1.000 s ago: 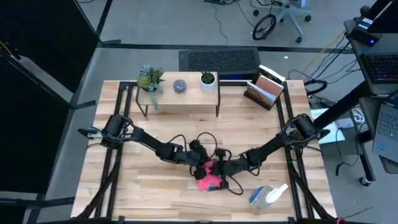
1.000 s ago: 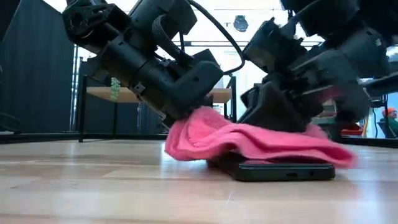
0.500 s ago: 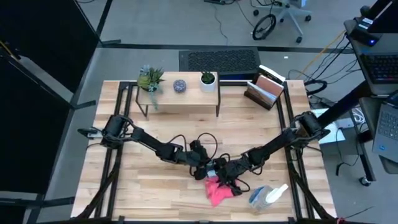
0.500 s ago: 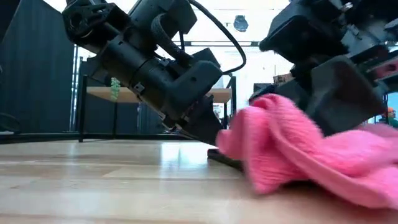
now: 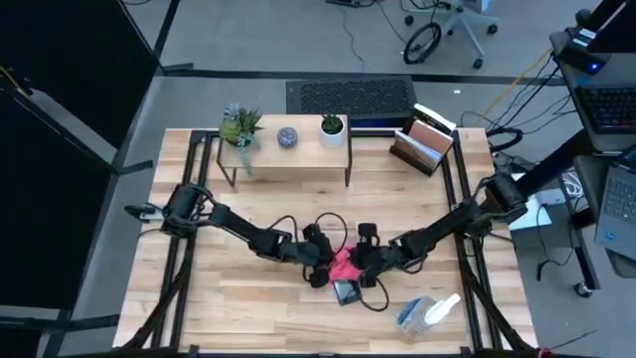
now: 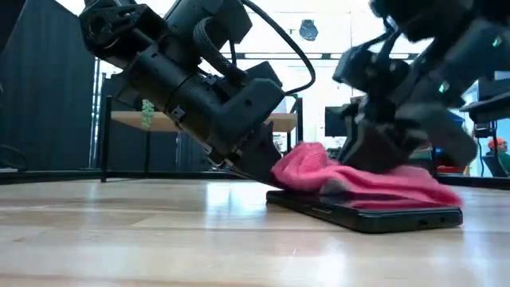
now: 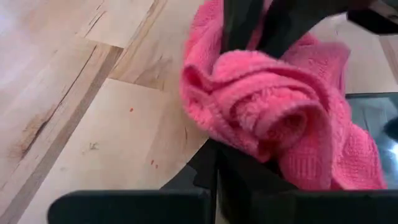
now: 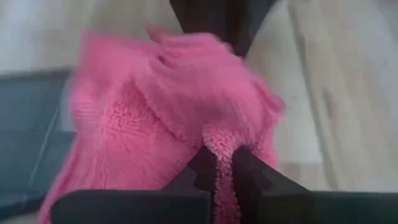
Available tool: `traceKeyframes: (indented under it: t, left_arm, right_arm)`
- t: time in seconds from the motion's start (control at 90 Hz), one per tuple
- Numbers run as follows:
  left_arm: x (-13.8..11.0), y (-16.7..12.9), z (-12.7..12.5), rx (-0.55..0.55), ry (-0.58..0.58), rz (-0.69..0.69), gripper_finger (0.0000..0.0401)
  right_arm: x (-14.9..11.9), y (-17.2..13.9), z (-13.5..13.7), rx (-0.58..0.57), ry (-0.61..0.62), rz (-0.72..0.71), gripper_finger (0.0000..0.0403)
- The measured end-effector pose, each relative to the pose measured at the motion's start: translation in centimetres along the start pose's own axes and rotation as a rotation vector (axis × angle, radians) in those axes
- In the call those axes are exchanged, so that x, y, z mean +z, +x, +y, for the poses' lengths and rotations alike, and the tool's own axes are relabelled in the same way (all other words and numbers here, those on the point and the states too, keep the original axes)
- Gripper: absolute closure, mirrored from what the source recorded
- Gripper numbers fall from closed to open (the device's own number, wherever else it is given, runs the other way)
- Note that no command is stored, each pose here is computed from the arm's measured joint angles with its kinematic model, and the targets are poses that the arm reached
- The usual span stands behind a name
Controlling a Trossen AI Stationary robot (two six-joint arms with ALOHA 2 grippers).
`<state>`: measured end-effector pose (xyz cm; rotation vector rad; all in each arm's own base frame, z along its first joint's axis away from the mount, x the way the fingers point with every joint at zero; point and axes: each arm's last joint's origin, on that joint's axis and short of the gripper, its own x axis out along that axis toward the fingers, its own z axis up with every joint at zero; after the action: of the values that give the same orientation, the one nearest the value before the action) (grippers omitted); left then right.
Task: Apply microfiber cloth
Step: Wipe the front of the cellphone using the pink microfiber cloth
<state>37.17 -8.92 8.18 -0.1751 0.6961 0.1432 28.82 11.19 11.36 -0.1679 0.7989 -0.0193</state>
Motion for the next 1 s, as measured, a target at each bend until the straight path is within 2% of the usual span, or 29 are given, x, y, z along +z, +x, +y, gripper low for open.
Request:
traceKeyframes:
  t: [0.089,0.211,0.467,0.556,0.611,0.711,0.822,1.0]
  left_arm:
    - [0.0,0.0,0.0,-0.002,-0.004,0.000,0.0401]
    - [0.0,0.0,0.0,-0.002,-0.004,0.000,0.0401]
    - [0.0,0.0,0.0,-0.001,0.017,0.000,0.0401]
    - [0.0,0.0,0.0,-0.001,0.019,0.000,0.0401]
    - [0.1,0.0,0.0,-0.002,0.018,-0.003,0.0401]
    - [0.1,0.0,0.0,-0.006,0.015,-0.014,0.0401]
    - [0.3,0.1,0.0,-0.011,0.009,-0.033,0.0401]
    - [0.5,0.0,-0.2,-0.018,0.005,-0.053,0.0401]
  right_arm:
    - [0.4,0.1,0.7,0.168,-0.026,-0.024,0.0397]
    - [0.5,0.0,1.3,0.341,-0.020,-0.027,0.0397]
    - [0.1,-0.3,1.9,0.582,0.000,0.040,0.0397]
    - [0.1,-1.2,1.6,0.557,0.031,0.092,0.0397]
    - [0.8,-2.0,1.3,0.525,0.028,0.058,0.0397]
    - [2.6,-2.6,1.0,0.446,0.018,-0.124,0.0397]
    - [4.2,-2.6,1.5,0.445,-0.002,-0.331,0.0397]
    - [3.4,-0.1,2.4,0.365,-0.013,-0.302,0.0397]
